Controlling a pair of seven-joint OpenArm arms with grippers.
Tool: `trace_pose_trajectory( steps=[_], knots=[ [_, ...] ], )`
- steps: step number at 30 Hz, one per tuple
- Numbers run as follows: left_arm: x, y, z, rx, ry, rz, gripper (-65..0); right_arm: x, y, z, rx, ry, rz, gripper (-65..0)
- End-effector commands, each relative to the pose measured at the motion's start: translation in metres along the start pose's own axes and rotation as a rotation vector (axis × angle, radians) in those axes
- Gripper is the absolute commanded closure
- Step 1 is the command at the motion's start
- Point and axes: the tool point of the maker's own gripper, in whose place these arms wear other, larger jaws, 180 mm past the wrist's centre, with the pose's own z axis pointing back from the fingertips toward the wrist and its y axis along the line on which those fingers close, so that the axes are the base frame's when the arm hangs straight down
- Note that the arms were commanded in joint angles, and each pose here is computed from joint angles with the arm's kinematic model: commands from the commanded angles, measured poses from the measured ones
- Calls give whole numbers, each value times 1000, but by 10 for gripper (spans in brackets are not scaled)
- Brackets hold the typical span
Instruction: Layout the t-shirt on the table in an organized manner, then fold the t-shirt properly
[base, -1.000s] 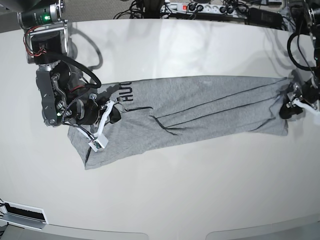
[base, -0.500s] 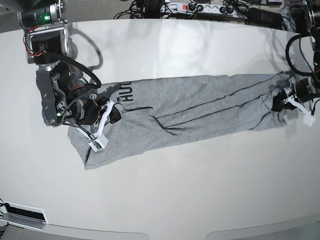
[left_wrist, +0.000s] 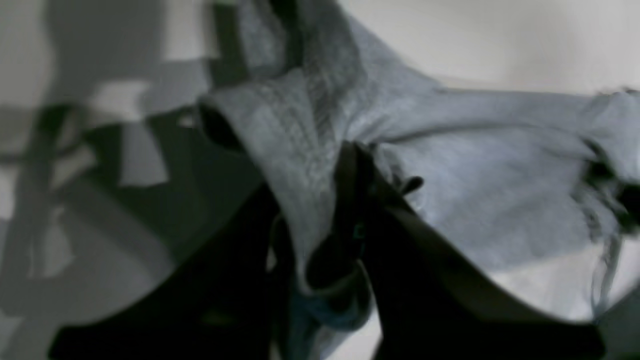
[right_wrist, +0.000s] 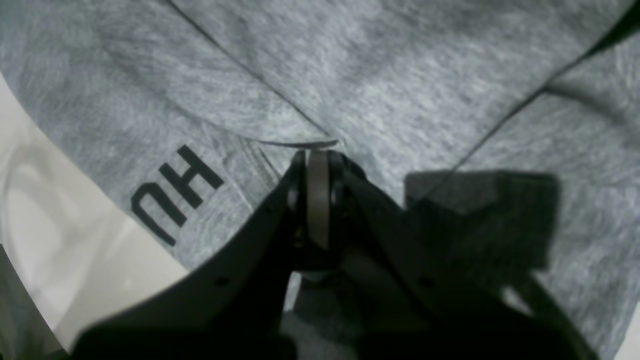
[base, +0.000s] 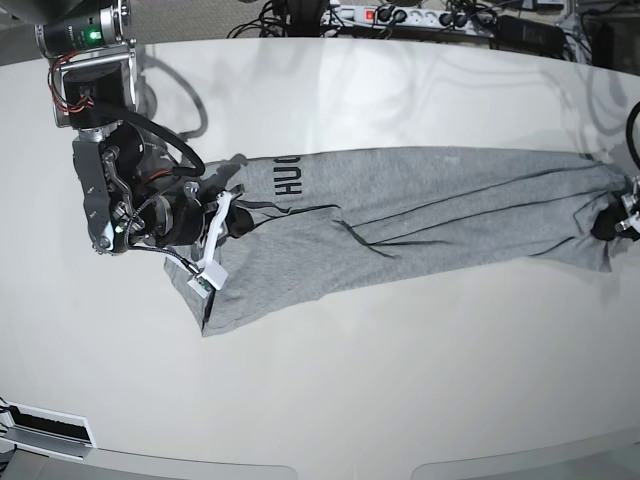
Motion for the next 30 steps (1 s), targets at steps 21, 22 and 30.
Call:
trace_pose_trajectory(
  steps=[21,22,30],
  knots=[
    [-1,-121,-33,-449,54,50,0,38,-4,10,-10,-102,36,0],
    [-3,-128,-38,-468,55,52,0,38,-4,10,-11,-102,36,0],
    [-34,-190,-81,-629,79,116,0,38,-3,10,-10,-102,35,0]
  ],
)
